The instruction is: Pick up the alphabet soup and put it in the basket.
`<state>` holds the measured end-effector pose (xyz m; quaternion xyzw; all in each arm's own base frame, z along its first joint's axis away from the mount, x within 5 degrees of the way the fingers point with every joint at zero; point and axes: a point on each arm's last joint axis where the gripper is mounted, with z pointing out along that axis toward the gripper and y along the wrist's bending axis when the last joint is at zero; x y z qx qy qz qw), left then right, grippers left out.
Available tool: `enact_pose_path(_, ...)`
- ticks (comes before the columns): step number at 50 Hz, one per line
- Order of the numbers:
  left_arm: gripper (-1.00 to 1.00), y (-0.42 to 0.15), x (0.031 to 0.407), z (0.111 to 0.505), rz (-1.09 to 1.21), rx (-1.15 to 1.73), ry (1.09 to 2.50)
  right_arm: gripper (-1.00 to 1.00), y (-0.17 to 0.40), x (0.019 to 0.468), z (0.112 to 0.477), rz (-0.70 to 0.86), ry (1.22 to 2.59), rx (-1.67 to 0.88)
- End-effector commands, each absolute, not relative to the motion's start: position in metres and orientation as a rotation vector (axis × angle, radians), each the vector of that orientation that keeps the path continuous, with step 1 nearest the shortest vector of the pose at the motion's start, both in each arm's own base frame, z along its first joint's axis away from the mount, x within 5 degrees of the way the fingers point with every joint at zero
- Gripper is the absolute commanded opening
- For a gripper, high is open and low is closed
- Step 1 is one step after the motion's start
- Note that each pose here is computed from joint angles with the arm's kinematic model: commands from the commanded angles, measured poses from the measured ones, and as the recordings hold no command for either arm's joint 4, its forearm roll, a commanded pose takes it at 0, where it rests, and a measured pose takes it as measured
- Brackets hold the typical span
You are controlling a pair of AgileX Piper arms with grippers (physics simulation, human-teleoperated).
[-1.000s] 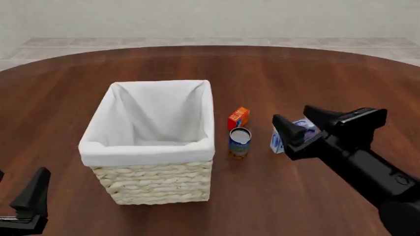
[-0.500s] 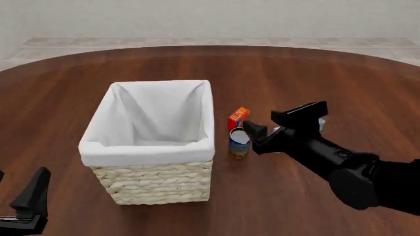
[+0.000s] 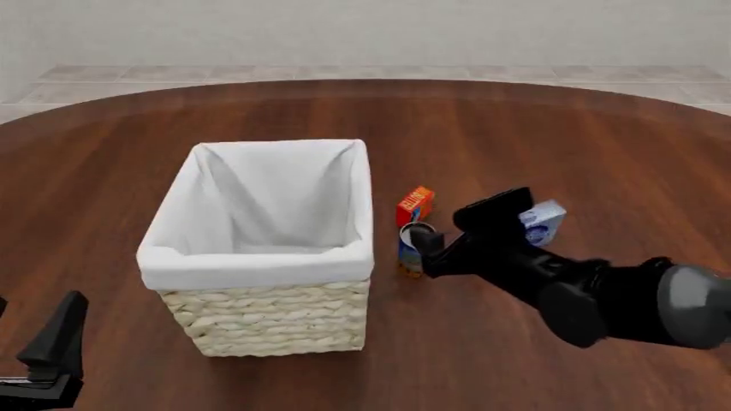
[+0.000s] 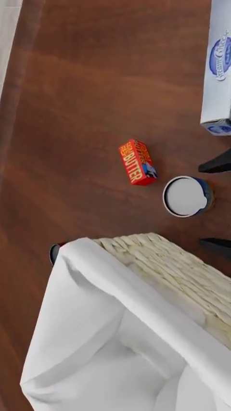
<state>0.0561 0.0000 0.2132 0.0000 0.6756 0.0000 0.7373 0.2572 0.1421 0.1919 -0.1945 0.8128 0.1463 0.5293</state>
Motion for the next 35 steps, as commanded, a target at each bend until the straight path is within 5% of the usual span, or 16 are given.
enact_pose_path(1,1.00,0.000,0.056,0.213,0.000,0.000,1.484,1.00,0.145,0.266,0.178,0.331,1.993,-0.474)
enact_pose_path(35,1.00,0.000,0.056,0.213,0.000,0.000,1.484,1.00,0.152,0.294,0.163,0.296,2.055,-0.481)
